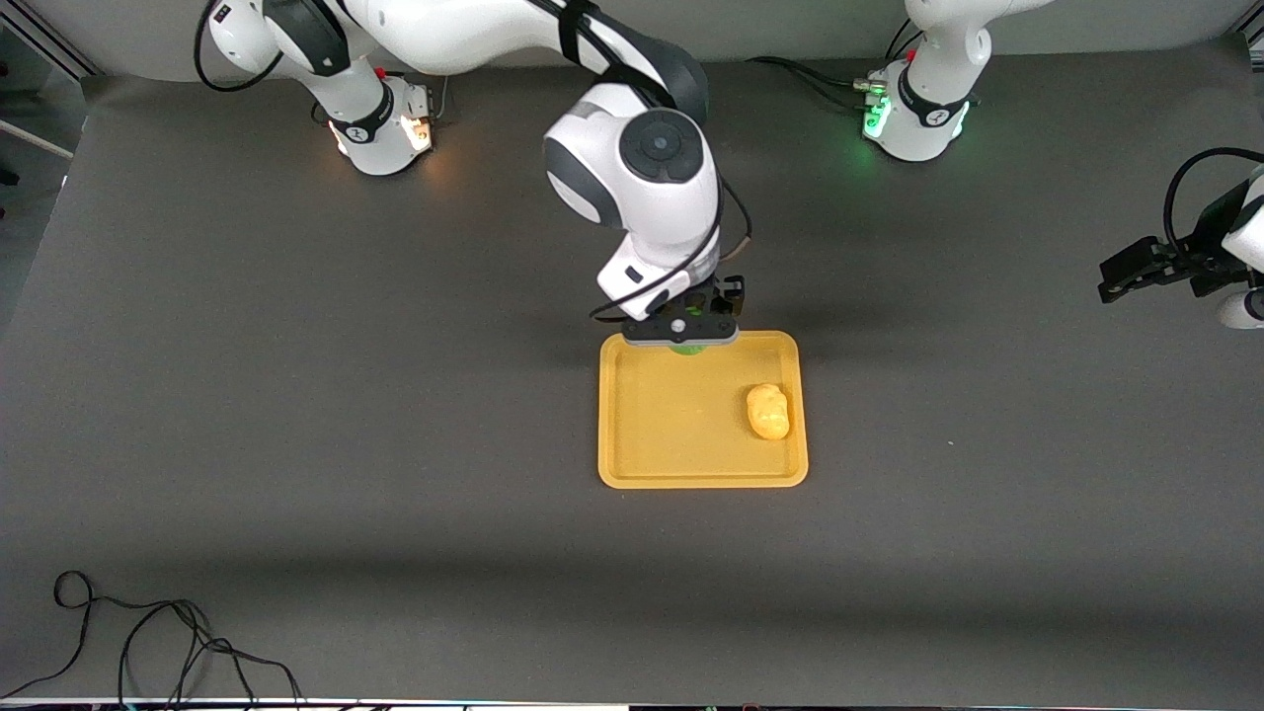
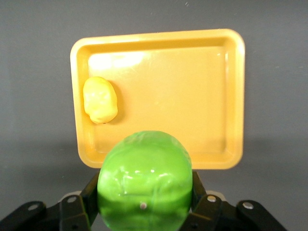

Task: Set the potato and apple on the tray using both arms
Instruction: 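Lift the apple with the right gripper and carry it over the tray, then lower the apple beside the potato and open the right gripper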

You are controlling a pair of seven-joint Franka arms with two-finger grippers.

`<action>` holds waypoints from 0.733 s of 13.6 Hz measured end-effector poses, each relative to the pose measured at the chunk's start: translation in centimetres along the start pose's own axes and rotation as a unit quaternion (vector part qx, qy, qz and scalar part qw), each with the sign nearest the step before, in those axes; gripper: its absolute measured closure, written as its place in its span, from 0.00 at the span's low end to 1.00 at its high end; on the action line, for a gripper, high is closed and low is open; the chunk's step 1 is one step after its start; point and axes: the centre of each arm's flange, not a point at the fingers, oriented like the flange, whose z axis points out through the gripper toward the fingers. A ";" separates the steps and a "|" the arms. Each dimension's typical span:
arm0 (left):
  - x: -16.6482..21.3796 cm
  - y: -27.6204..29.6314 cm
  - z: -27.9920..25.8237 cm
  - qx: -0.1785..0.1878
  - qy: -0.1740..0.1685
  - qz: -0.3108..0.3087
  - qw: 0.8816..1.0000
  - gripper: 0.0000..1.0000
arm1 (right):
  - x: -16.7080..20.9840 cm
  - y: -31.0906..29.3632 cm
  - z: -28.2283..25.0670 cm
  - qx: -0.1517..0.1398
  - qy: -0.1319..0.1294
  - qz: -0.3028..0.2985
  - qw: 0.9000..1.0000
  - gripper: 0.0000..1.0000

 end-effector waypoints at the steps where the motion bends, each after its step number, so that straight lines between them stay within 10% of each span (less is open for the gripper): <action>1: 0.0 0.0 0.0 0.000 0.000 0.000 1.000 0.00 | -0.1 -0.5 2.7 -0.007 0.007 -0.006 1.000 0.26; 10: 0.0 -0.1 0.0 0.000 0.001 -0.001 1.000 0.00 | 2.6 1.1 15.9 -0.033 0.045 -0.013 0.998 0.26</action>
